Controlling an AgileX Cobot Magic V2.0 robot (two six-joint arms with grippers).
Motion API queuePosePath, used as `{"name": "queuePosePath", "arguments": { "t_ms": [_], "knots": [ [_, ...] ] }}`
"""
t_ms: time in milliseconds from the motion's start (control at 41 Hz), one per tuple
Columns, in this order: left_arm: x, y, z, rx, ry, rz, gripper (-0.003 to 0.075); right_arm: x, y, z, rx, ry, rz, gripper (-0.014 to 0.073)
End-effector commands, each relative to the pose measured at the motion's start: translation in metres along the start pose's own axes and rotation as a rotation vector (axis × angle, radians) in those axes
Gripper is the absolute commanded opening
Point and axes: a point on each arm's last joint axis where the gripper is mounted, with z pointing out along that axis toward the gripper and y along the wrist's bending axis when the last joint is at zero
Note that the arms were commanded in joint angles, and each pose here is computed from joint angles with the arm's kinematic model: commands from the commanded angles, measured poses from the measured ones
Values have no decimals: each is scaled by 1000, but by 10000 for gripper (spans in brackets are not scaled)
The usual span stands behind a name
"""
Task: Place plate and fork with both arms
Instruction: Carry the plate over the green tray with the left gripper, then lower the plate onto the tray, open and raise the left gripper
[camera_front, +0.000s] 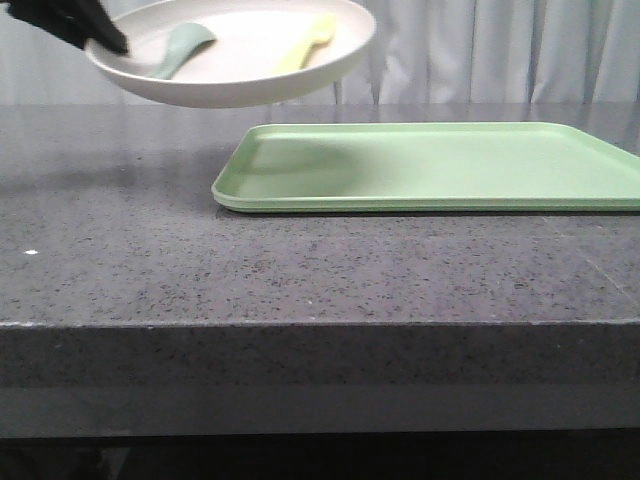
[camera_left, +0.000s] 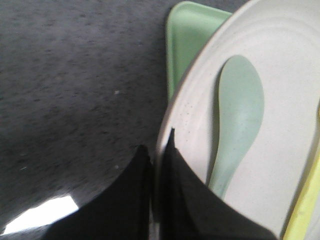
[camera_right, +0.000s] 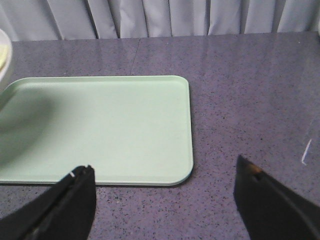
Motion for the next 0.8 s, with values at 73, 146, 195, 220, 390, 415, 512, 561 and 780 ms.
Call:
{"name": "queuePosePath", "arguments": {
  "t_ms": [73, 146, 195, 220, 390, 415, 512, 561, 780],
  "knots": [
    [-17, -64, 19, 106, -55, 35, -18, -16, 1, -2, -2, -93, 1, 591],
    [-20, -77, 35, 117, -37, 50, -18, -16, 1, -2, -2, -93, 1, 591],
    [-22, -86, 46, 126, -27, 51, -18, -16, 1, -2, -2, -93, 1, 591],
    [-21, -90, 50, 133, -22, 53, -18, -16, 1, -2, -2, -93, 1, 591],
    [-22, -105, 80, 160, 8, 50, -18, -16, 1, -2, -2, -90, 1, 591],
    [-22, -106, 83, 161, 9, 49, -18, -16, 1, -2, -2, -90, 1, 591],
    [-20, -109, 96, 165, 25, 36, -18, -16, 1, -2, -2, -90, 1, 591],
    [-19, -109, 100, 165, 29, 37, -18, -16, 1, -2, -2, -90, 1, 591],
    [-16, -105, 113, 145, 48, 40, -18, -16, 1, -2, -2, -91, 1, 591]
  ]
}}
